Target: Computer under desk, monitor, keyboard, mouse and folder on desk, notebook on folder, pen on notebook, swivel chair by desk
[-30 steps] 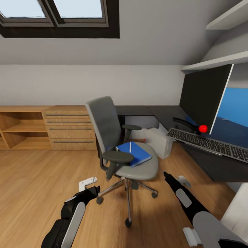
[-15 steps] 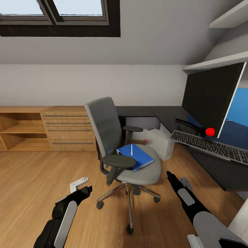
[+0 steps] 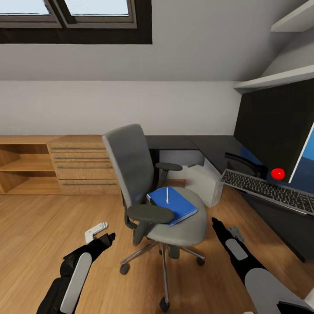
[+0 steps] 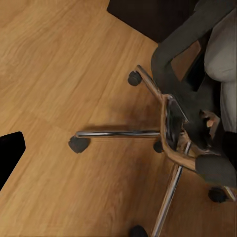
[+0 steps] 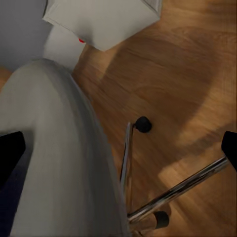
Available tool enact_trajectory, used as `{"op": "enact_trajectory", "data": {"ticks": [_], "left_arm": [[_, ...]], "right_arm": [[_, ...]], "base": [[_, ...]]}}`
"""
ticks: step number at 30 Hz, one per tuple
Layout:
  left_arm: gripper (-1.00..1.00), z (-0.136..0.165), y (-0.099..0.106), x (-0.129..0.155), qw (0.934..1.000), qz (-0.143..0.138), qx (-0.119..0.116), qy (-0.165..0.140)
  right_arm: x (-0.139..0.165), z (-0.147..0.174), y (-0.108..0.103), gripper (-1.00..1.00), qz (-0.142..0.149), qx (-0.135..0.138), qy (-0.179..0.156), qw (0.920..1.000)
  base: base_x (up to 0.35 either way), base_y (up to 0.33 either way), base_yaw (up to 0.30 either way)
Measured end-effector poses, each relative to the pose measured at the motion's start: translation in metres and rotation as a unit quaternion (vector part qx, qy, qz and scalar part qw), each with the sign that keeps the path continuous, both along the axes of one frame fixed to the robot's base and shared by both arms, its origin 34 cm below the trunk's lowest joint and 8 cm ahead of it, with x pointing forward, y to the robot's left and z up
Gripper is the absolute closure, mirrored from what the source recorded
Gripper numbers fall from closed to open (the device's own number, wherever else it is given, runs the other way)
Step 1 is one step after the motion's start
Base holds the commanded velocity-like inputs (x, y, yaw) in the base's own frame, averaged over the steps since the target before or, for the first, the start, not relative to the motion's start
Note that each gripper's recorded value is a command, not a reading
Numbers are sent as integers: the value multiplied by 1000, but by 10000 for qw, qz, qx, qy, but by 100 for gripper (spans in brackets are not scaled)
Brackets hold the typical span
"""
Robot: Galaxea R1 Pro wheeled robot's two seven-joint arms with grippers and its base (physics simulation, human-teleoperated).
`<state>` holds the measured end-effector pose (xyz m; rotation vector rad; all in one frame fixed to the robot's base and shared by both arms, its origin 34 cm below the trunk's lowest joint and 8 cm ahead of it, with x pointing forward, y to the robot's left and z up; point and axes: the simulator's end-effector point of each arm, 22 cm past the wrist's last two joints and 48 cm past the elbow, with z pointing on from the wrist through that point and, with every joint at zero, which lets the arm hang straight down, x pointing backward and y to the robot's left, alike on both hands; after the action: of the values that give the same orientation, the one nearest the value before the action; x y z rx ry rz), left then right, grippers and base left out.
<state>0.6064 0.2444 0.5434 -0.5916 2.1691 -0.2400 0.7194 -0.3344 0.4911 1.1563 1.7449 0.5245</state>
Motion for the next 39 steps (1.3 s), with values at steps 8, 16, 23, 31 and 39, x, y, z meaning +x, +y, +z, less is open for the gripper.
{"op": "enact_trajectory", "data": {"ticks": [8,16,23,31,39], "left_arm": [[-100,1,0,0,10000,1,-6,-7],[-100,1,2,0,10000,18,3,-11],[-100,1,4,0,10000,25,13,-12],[-100,1,4,0,10000,27,16,-12],[-100,1,4,1,10000,26,19,-16]], "right_arm": [[-8,-13,-7,-100,-354,347,259,9984],[-9,-15,-2,-100,-372,418,297,9980],[-9,-15,-1,-100,-359,427,304,9980],[-11,-18,-2,-100,-393,443,383,9975],[-10,-19,6,-100,-366,735,405,9958]], "base": [[251,0,0],[55,0,0],[3,0,0],[0,0,0],[0,0,0]]}}
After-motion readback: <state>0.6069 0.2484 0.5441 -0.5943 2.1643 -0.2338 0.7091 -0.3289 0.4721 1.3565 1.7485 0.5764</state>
